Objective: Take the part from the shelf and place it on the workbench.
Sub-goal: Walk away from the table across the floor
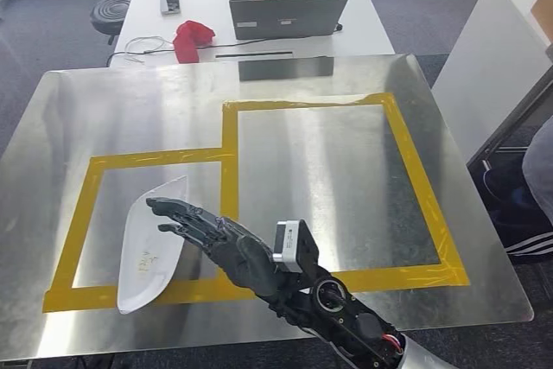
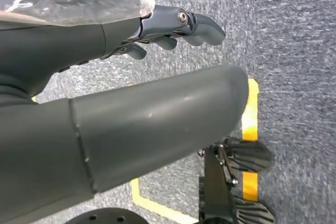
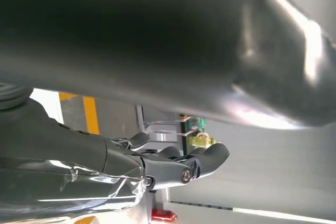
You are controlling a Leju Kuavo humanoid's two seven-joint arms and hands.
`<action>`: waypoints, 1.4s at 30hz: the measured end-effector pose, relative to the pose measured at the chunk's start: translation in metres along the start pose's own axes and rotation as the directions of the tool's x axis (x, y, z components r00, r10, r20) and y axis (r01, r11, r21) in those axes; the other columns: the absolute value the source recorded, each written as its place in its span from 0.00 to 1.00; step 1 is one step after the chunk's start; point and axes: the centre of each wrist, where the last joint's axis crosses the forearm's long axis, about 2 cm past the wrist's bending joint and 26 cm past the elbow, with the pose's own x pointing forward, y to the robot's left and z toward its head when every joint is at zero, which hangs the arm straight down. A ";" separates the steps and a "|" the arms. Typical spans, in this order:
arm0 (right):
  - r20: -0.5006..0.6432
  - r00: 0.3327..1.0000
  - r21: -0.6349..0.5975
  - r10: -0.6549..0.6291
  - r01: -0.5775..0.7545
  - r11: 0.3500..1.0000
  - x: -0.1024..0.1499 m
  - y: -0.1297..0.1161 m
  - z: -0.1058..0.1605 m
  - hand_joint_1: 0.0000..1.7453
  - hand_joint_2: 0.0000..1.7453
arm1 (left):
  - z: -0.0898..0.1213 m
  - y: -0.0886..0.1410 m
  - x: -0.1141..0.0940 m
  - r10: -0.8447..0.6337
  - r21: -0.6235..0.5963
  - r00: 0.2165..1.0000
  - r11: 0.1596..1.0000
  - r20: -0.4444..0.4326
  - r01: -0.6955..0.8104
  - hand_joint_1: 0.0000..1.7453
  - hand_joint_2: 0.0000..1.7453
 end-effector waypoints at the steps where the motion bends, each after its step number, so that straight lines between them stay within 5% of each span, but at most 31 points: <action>1: 0.003 1.000 0.004 -0.004 0.004 1.000 0.000 0.000 0.000 0.00 0.00 | 0.000 0.000 0.000 0.005 0.001 1.000 1.000 -0.001 -0.005 0.00 0.00; 42: -0.006 1.000 0.041 -0.030 0.030 0.999 -0.009 0.005 0.001 0.00 0.00 | 0.000 0.002 -0.001 0.037 0.008 0.999 0.999 -0.013 -0.037 0.00 0.00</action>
